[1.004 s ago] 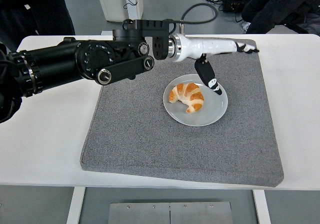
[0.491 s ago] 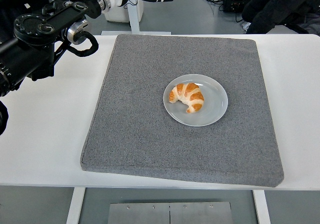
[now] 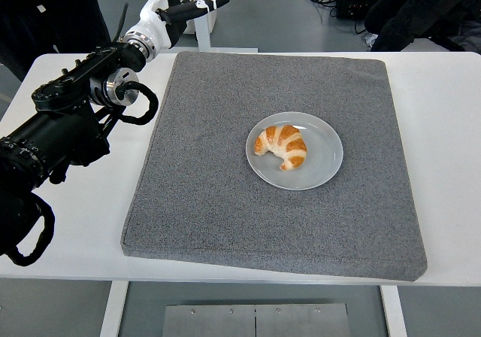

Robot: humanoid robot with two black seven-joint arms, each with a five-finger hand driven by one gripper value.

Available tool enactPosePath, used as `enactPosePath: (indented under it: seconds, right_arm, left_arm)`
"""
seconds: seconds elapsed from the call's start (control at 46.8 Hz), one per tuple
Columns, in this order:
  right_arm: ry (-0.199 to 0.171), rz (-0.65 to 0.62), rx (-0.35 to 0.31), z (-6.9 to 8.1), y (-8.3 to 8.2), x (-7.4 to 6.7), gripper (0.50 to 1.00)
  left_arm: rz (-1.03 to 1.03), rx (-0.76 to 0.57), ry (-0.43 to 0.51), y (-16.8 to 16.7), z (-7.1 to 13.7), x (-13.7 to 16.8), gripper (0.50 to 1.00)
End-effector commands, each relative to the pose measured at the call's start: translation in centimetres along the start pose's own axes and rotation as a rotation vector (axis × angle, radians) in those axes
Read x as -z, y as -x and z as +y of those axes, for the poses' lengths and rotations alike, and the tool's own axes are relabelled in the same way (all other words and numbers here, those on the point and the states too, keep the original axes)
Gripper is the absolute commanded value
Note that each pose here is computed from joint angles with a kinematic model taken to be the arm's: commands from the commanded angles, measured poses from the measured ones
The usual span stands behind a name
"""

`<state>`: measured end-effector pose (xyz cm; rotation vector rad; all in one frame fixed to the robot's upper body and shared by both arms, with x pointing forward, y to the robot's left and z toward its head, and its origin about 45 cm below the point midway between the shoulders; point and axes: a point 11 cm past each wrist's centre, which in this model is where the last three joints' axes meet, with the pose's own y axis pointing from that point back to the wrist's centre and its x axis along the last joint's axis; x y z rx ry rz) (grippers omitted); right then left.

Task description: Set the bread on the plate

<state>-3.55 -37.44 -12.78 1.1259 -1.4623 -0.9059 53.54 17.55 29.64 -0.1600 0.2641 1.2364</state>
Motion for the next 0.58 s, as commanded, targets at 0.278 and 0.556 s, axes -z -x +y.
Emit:
enactPosePath:
  seconds: [0.278,0.556]
  right_arm:
    - [-0.001,-0.012,-0.004,0.0,-0.1,0.1,1.000]
    - [-0.007,-0.012,-0.005,-0.1,0.0,0.5,1.000]
  left_arm:
    - [0.214,-0.083,-0.069,-1.2,0.6,3.0,1.000]
    - [0.212,-0.099,-0.069,-1.6,0.7,3.2,1.000]
